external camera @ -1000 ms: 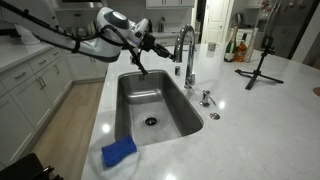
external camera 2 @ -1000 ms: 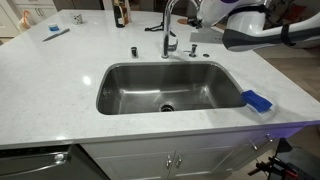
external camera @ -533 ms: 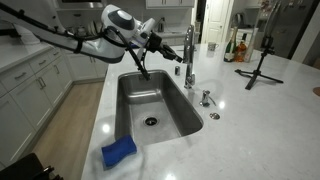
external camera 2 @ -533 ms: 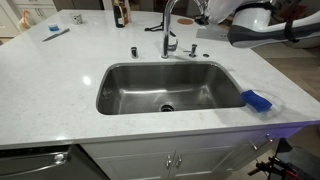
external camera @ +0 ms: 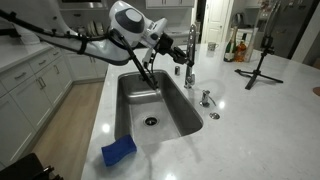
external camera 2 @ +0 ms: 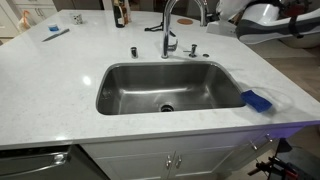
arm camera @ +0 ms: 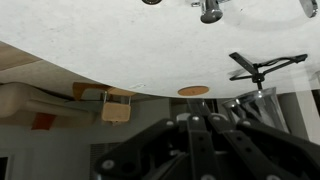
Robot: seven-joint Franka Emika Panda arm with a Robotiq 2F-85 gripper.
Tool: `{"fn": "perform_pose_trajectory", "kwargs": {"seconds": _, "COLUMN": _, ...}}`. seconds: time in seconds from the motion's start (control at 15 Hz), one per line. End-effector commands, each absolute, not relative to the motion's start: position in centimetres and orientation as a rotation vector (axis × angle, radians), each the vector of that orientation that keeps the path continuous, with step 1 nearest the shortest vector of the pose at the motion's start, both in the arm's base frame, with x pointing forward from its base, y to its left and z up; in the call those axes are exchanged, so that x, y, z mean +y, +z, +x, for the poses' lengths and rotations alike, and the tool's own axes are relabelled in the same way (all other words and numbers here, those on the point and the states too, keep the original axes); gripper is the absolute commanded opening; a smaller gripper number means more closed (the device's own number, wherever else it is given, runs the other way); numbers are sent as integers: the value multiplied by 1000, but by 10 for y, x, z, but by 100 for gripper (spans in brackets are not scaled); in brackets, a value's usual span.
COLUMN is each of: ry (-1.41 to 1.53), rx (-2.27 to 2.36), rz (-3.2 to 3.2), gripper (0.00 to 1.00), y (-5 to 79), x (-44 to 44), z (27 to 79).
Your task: Move the faucet nozzle to the right
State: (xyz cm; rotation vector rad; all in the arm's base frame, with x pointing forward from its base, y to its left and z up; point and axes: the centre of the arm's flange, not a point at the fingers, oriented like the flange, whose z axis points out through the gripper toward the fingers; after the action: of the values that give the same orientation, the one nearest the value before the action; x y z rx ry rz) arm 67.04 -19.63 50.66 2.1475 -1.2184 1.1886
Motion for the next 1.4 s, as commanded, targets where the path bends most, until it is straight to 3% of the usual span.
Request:
{"fn": "perform_pose_trajectory", "kwargs": {"seconds": 0.0, "ry": 1171, "rx": -1212, "rz": 2211, "gripper": 0, "y": 511, "x": -204, "z": 665}}
{"fn": "perform_pose_trajectory", "kwargs": {"seconds": 0.07, "ry": 1108, "rx": -1218, "rz": 2254, "gripper": 26, "y": 510, "x": -202, "z": 663}}
{"fn": "perform_pose_trajectory", "kwargs": {"seconds": 0.13, "ry": 1034, "rx": -1201, "rz": 2340, "gripper": 27, "y": 508, "x": -195, "z": 658}}
{"fn": "perform_pose_trajectory", "kwargs": {"seconds": 0.27, "ry": 957, "rx": -1159, "rz": 2458, "gripper": 40, "y": 504, "x": -180, "z": 653}}
{"fn": "perform_pose_trajectory", "kwargs": {"seconds": 0.8, "ry": 781, "rx": -984, "rz": 2823, "gripper": 99, "y": 514, "x": -161, "z": 651}}
{"fn": "perform_pose_trajectory", "kwargs": {"seconds": 1.2, "ry": 778, "rx": -937, "rz": 2875, "gripper": 100, "y": 539, "x": -173, "z": 652}}
{"fn": "perform_pose_trajectory", "kwargs": {"seconds": 1.27, "ry": 781, "rx": -938, "rz": 2878, "gripper": 81, "y": 541, "x": -176, "z": 654}}
{"fn": "perform_pose_trajectory", "kwargs": {"seconds": 1.33, "ry": 779, "rx": -939, "rz": 2885, "gripper": 72, "y": 544, "x": -180, "z": 656}}
